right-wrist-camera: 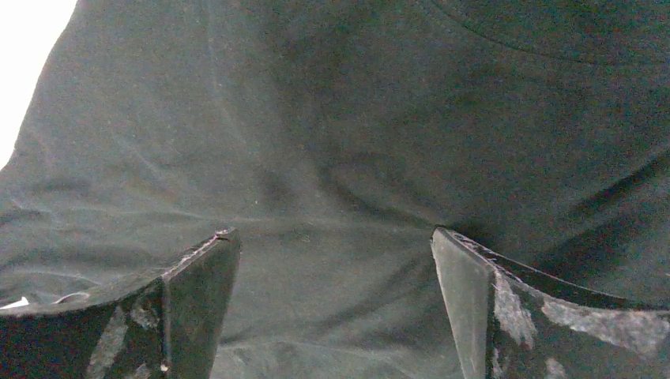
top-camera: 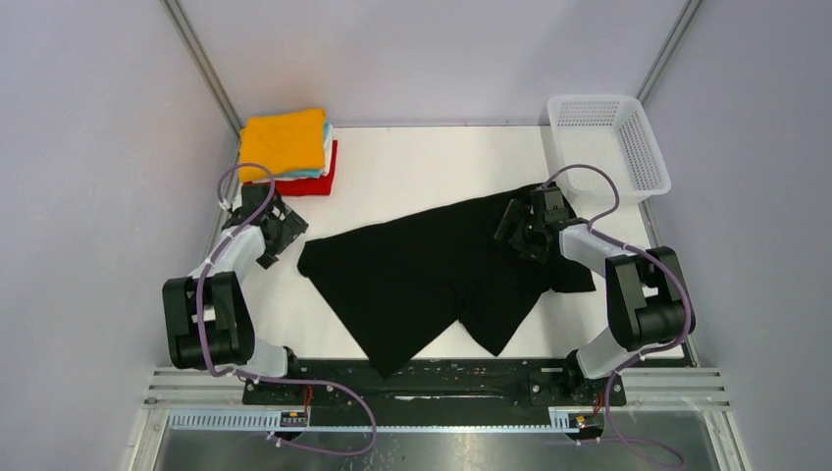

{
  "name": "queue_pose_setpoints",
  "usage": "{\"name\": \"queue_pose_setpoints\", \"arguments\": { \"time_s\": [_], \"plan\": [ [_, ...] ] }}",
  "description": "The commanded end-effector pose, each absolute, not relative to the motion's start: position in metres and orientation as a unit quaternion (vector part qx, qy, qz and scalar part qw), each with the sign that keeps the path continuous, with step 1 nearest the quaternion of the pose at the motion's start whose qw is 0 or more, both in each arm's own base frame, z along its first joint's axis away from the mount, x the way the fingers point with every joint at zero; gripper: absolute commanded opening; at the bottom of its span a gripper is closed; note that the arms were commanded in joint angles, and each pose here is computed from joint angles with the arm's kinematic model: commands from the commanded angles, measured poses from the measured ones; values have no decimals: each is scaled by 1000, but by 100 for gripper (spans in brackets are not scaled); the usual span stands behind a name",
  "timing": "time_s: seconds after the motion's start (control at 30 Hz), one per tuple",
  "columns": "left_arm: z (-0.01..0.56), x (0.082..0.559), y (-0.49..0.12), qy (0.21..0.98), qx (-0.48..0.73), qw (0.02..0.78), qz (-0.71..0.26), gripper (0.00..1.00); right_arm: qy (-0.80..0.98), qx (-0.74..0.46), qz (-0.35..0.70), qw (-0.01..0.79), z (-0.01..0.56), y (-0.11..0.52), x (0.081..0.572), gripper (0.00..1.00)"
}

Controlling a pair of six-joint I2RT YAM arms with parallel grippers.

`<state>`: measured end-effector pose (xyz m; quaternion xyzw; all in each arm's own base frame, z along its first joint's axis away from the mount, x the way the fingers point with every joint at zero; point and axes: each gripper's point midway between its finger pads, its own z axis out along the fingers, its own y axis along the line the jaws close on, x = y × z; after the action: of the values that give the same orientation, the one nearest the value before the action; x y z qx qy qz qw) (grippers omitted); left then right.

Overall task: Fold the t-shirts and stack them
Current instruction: Flatten out the tshirt

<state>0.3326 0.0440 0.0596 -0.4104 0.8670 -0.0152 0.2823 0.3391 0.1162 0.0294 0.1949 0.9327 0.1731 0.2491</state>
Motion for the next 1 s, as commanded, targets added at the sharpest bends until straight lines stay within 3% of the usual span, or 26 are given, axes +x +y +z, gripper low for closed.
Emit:
{"name": "queue_pose_setpoints", "arguments": {
  "time_s": [0.0,0.23,0.57,0.67,0.7,0.8,0.97],
  "plan": [
    [73,330,29,862,-400,305,-62,93,923,181,157,300,56,104,346,99],
    [53,298,18,849,-430,296,-82,72,901,178,184,349,83,105,339,99],
    [50,324,6,824,-450,314,-142,42,895,193,149,373,87,81,302,100],
    [55,331,5,823,-446,320,-150,18,887,187,145,396,93,75,294,100],
    [58,333,5,823,-443,323,-150,1,886,181,147,401,94,75,290,100],
    [65,333,7,822,-437,334,-147,0,887,158,155,405,104,76,275,100],
    [66,326,8,829,-429,332,-138,0,928,67,137,341,102,106,227,100]
  ]
}}
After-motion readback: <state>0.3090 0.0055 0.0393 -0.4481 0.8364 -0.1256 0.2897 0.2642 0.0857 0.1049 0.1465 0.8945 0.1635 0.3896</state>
